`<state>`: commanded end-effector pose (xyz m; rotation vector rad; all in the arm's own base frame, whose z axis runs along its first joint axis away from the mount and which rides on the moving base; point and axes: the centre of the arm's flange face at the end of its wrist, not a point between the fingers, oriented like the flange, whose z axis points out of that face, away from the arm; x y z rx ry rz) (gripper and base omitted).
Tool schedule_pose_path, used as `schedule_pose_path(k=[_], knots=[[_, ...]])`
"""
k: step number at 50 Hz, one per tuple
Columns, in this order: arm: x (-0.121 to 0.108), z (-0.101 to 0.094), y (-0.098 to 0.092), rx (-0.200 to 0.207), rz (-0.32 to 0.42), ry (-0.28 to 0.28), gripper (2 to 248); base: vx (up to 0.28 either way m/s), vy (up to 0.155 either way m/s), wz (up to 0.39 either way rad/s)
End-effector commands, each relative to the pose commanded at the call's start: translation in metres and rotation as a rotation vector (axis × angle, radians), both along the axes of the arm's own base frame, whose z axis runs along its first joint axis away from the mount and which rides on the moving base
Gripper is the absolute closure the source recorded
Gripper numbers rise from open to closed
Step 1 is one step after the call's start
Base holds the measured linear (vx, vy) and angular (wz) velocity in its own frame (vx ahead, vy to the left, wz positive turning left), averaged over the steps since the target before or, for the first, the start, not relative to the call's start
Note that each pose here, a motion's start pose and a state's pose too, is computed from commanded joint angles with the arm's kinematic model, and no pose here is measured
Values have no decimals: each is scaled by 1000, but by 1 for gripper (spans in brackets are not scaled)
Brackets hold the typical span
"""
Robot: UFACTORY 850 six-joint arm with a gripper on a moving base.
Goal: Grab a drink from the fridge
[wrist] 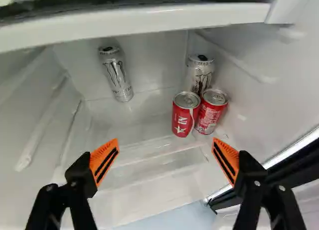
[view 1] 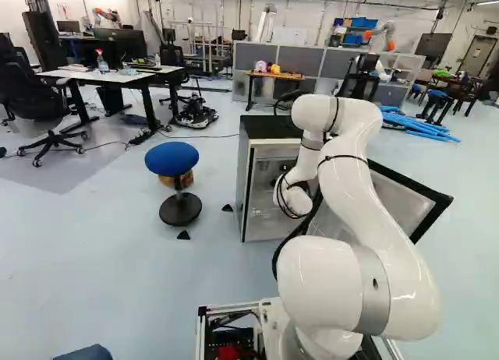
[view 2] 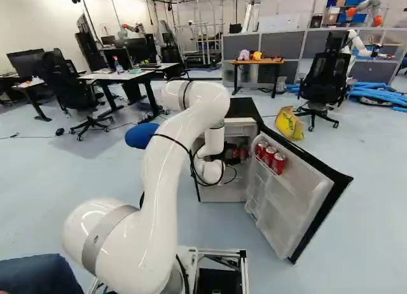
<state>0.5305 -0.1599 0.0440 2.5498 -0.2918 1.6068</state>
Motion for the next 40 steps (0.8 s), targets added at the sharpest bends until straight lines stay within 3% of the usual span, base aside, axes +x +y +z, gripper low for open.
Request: schedule_pose_path(k=[21, 40], knots=[[21, -8, -1, -5, 9, -10, 3, 0, 0, 0], [32, -16, -4, -2, 10, 13, 3, 0, 0, 0]])
